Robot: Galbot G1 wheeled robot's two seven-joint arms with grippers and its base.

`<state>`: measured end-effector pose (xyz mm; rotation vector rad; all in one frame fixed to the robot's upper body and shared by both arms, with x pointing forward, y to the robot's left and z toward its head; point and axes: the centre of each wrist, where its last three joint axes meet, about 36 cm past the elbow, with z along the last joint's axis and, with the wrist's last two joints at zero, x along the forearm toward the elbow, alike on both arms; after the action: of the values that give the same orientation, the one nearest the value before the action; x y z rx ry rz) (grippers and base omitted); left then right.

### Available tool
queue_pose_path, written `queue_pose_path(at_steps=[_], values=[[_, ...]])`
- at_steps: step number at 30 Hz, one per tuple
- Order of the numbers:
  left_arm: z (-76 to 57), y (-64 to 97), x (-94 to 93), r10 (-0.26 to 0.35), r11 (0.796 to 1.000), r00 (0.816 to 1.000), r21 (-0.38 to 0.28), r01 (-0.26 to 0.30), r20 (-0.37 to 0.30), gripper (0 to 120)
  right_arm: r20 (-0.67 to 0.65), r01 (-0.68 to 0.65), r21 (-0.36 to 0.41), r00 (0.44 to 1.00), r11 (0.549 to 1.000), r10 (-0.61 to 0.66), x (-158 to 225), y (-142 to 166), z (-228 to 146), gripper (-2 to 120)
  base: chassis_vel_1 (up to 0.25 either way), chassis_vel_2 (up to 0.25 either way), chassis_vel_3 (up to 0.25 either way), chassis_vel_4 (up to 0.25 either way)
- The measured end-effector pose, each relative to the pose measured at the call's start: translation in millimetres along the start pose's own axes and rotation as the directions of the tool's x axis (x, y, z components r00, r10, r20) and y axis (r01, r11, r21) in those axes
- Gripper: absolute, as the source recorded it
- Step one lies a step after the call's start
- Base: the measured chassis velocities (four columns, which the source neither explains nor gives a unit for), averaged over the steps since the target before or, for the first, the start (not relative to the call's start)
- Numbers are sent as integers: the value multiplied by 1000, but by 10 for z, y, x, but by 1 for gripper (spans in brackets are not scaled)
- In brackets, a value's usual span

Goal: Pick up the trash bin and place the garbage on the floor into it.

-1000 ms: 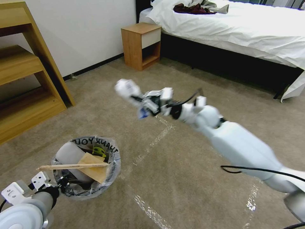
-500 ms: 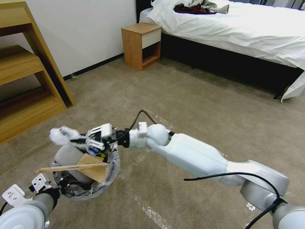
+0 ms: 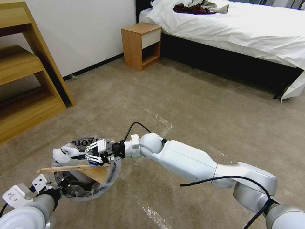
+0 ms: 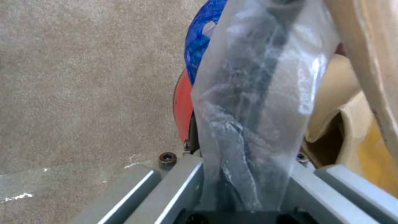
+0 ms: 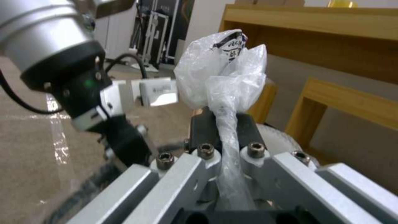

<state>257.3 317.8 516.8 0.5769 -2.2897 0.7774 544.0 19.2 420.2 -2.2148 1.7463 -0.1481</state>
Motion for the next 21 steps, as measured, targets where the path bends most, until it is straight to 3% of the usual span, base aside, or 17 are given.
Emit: queue_pose_path(at_steps=[14, 17, 21], values=[[6, -2, -13, 2, 1000, 1000, -1, -2, -4, 0, -31, -16, 30, 999, 999, 17, 148, -45, 184, 0, 0, 0, 0, 0], [5, -1, -13, 2, 1000, 1000, -2, -2, -5, 0, -32, -21, 44, 999, 999, 23, 151, -54, 203, 7, 0, 0, 0, 0], [8, -7, -15, 5, 1000, 1000, -2, -5, -6, 0, -44, -11, 59, 999, 998, 13, 139, -72, 205, 26, 0, 0, 0, 0]])
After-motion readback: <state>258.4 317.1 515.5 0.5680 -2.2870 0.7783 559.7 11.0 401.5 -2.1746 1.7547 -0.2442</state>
